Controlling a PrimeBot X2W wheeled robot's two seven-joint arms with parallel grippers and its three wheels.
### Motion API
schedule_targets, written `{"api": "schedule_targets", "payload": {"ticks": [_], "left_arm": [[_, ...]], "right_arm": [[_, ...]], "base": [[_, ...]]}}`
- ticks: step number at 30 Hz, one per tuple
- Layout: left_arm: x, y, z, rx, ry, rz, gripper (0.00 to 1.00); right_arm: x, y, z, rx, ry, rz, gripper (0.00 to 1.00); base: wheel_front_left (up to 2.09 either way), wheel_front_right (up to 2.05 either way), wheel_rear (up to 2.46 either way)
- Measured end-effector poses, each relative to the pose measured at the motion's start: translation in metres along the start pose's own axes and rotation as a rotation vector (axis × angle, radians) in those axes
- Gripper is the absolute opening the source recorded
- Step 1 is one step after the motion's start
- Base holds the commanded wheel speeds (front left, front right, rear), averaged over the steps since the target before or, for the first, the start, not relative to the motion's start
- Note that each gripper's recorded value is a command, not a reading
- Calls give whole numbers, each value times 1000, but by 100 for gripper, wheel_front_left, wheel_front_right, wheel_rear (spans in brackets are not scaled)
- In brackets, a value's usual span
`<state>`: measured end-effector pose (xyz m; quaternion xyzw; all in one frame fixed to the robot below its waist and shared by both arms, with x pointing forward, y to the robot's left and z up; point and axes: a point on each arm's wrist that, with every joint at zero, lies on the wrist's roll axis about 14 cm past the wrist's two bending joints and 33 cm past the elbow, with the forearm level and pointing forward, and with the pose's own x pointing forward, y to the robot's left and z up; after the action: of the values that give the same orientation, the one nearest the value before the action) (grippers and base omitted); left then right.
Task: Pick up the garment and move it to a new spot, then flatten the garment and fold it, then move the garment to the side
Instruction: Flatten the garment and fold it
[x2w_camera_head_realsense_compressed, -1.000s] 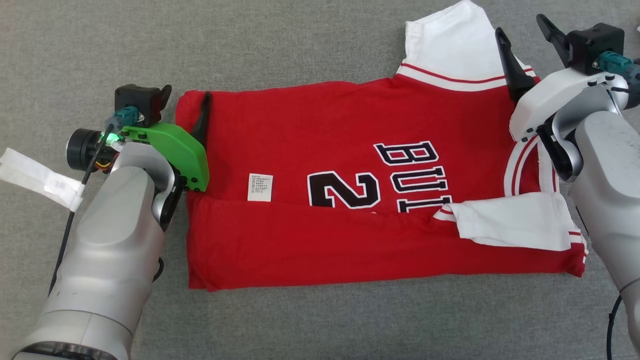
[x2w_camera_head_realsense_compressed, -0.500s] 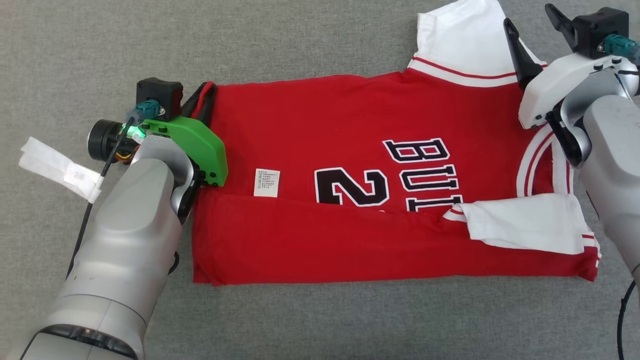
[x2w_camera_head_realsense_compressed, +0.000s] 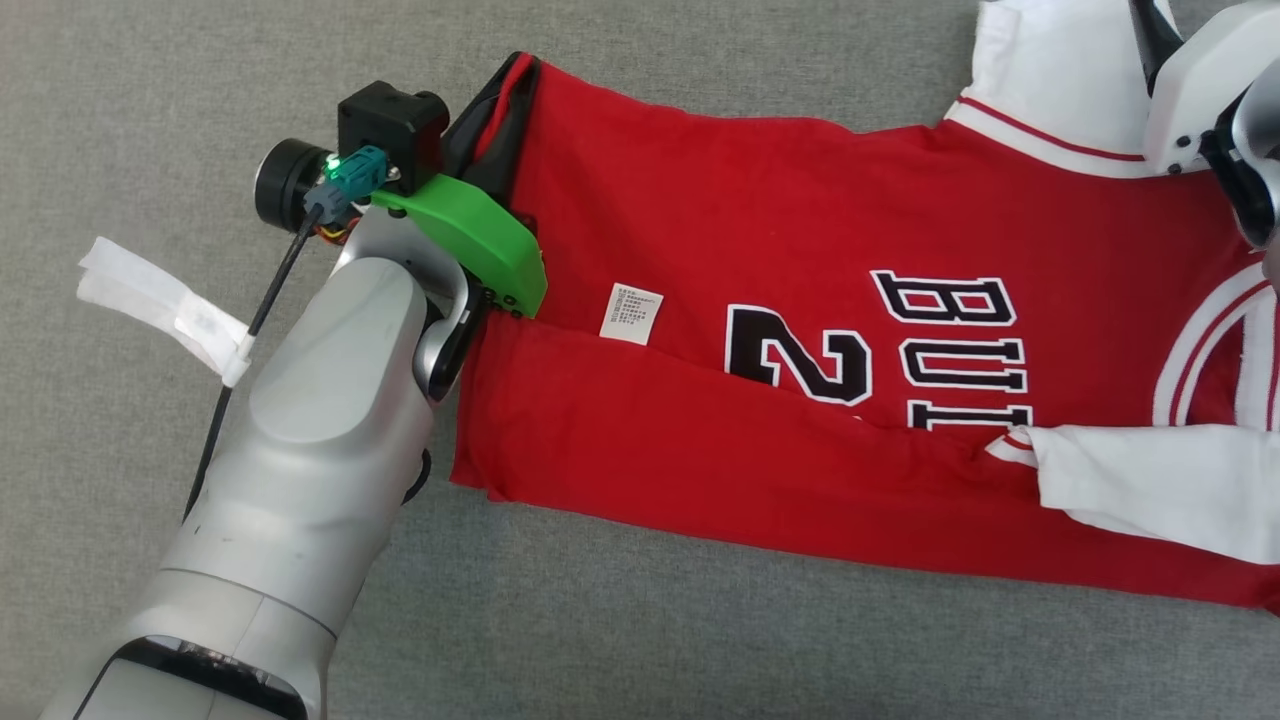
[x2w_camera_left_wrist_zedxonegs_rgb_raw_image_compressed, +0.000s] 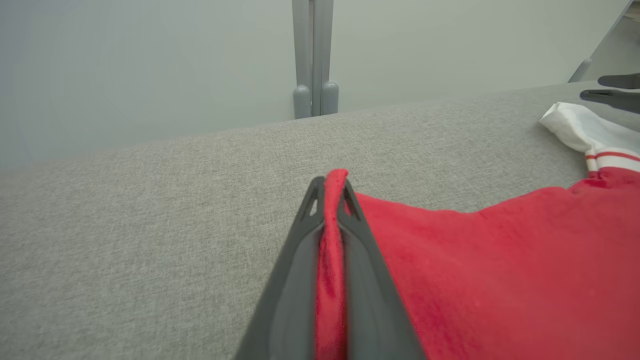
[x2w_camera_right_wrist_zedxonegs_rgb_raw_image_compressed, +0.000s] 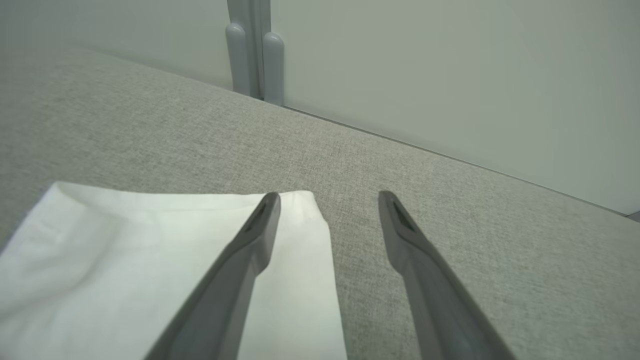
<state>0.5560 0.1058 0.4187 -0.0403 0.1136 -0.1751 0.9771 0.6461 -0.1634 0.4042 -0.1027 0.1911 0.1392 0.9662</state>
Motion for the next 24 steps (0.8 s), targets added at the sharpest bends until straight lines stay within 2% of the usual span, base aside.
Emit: {"api": "schedule_targets", "payload": {"ticks": [5,6,7,8,14,19,24], "left_arm": [[-2,2,-3,-5,-15,1,0],[-3,2,-4,-6,-16,2,0],[-3,3,-4,-8,-20,3,0],[-3,4,-4,-6,-22,6,0],[-5,3,-3,-8,-29,6,0],[-10,2,1,-6,-35,11,0],[-19,2,7,-8,-46,18,0]], "right_arm": [[15,9,-31,38,131,14,100],[18,10,-30,45,135,16,57],[21,11,-30,56,136,19,4],[23,14,-30,68,133,25,0],[18,12,-24,78,102,26,0],[4,-9,2,70,-19,-14,0],[-18,-11,19,74,-130,-15,0]], "base": [[0,0,0],[0,0,0],[0,0,0],[0,0,0],[0,0,0],[0,0,0],[0,0,0]]}}
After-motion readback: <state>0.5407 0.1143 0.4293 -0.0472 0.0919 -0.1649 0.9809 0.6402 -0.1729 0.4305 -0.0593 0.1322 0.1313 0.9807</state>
